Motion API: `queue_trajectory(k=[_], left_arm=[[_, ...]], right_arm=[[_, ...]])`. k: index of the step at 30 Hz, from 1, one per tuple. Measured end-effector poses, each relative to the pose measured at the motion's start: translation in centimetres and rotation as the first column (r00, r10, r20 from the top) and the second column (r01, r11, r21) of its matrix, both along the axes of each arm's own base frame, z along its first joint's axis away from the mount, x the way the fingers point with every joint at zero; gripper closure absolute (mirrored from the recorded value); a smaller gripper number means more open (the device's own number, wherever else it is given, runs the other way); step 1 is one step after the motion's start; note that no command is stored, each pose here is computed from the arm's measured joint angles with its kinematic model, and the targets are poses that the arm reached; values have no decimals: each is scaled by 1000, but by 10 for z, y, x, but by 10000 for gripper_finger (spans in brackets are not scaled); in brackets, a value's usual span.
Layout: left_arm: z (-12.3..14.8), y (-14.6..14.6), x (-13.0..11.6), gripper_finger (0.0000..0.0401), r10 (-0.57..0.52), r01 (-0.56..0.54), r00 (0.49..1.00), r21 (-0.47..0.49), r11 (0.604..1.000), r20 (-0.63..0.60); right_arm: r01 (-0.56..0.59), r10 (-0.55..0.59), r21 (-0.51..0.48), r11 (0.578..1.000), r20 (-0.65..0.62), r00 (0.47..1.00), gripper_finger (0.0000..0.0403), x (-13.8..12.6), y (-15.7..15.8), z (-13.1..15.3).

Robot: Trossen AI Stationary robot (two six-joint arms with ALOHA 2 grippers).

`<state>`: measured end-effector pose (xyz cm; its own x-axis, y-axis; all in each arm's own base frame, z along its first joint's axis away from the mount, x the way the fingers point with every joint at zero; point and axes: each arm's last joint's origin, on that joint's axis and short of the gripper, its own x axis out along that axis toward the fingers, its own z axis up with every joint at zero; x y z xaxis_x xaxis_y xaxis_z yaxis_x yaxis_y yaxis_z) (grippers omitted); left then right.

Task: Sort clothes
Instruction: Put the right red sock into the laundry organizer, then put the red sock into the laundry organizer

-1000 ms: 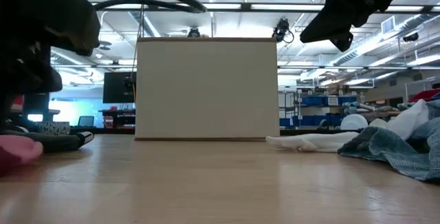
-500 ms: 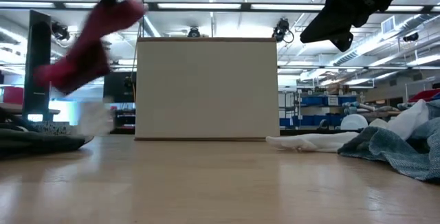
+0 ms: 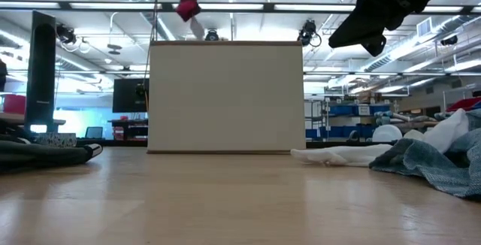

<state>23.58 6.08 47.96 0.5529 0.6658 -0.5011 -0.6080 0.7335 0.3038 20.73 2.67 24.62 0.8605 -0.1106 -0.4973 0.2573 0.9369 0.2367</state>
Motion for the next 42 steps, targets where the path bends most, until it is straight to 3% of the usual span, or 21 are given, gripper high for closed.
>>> queue_trajectory(k=[6,13,19,23,30,35,39,42], left_arm=[[9,53,-4,401,64,-68,995,48,997,71],[-19,102,13,383,153,-153,988,-4,988,-37],[-57,129,34,326,98,-124,983,-168,978,-153],[-72,135,33,273,101,-159,963,-226,961,-249],[-73,114,21,241,76,-189,932,-297,936,-355],[-59,67,8,241,37,-176,926,-343,923,-375],[-48,20,-4,241,-21,-104,949,-373,922,-314],[-54,-18,-10,241,-63,-71,954,-426,902,-293]], right_arm=[[-9,9,-18,1000,-2,1000,364,0,0,0],[-12,12,-31,999,-4,1000,364,0,0,0],[25,-25,-51,998,-1,1000,364,0,-2,0],[28,-28,-53,998,-1,1000,364,0,-2,0],[27,-28,-53,998,-2,1000,364,0,-2,0],[30,-31,-48,998,-5,1000,364,0,-2,0],[30,-30,-48,998,-6,1000,364,0,-2,0],[30,-30,-48,998,-6,1000,364,0,-2,0]])
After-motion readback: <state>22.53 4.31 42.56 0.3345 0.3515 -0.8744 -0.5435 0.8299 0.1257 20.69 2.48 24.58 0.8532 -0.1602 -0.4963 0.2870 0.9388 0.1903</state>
